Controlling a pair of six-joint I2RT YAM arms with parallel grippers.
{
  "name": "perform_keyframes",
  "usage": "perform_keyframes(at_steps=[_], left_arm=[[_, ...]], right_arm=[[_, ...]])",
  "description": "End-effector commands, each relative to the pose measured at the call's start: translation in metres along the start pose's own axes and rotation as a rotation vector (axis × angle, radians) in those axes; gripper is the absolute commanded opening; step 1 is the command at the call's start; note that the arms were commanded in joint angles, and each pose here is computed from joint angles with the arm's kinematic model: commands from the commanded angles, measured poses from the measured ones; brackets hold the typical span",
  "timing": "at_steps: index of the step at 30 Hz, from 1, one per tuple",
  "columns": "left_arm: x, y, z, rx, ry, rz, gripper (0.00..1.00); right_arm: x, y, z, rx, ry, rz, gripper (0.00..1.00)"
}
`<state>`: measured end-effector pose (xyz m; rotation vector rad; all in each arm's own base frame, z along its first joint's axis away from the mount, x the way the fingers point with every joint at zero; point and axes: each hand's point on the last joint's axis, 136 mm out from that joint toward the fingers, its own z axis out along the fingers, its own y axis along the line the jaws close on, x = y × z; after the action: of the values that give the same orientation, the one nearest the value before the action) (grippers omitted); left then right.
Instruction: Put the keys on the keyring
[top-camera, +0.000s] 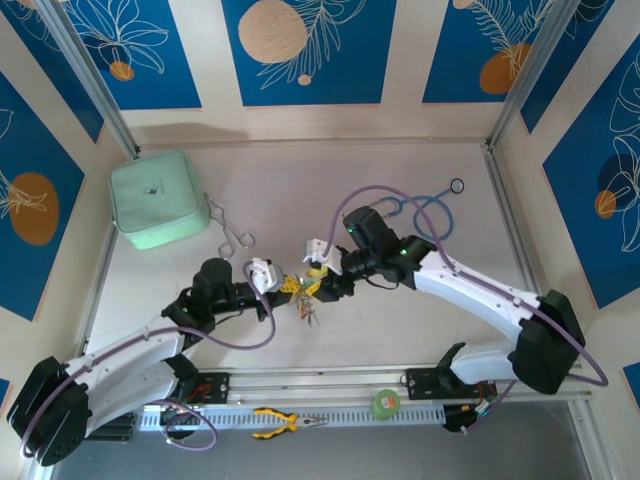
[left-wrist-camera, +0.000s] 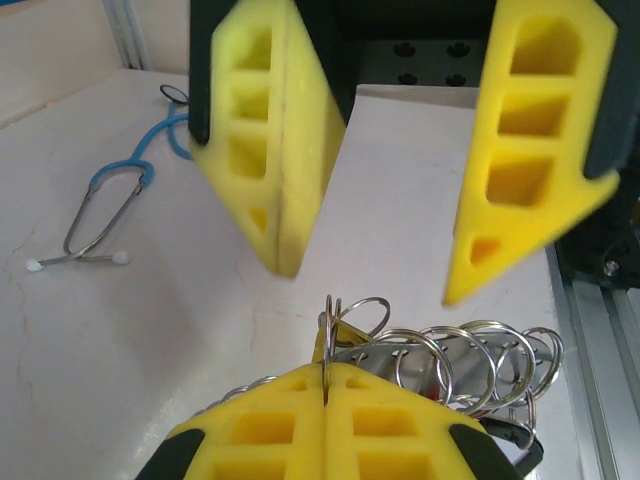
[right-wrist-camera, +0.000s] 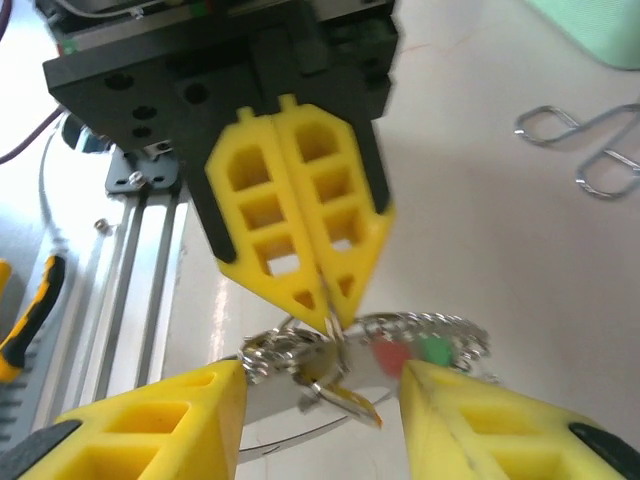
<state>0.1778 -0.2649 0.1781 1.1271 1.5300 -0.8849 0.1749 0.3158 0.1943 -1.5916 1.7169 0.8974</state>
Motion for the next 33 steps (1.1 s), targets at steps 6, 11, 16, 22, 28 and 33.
perform_keyframes(at_steps=[6, 11, 16, 22, 28, 33], left_arm=[[-0.019, 0.000, 0.000, 0.004, -0.097, -0.017, 0.00], [-0.019, 0.001, 0.001, -0.001, -0.097, -0.022, 0.00], [-0.018, 0.000, 0.000, -0.001, -0.094, -0.023, 0.00], [-0.017, 0.001, 0.000, -0.002, -0.091, -0.026, 0.00], [-0.020, 0.006, 0.000, -0.035, -0.106, -0.044, 0.00], [-0.027, 0.013, 0.001, -0.059, -0.138, -0.082, 0.00]], right_arm=[[0.013, -0.003, 0.009, 0.127, -0.046, 0.032, 0.38], [0.014, -0.001, 0.016, 0.143, -0.034, 0.025, 0.31], [0.013, -0.005, 0.014, 0.176, -0.038, 0.023, 0.29], [0.013, -0.006, 0.013, 0.182, -0.036, 0.025, 0.20], [0.014, 0.001, 0.017, 0.162, -0.018, -0.009, 0.03], [0.017, 0.005, 0.028, 0.161, 0.028, -0.067, 0.00]])
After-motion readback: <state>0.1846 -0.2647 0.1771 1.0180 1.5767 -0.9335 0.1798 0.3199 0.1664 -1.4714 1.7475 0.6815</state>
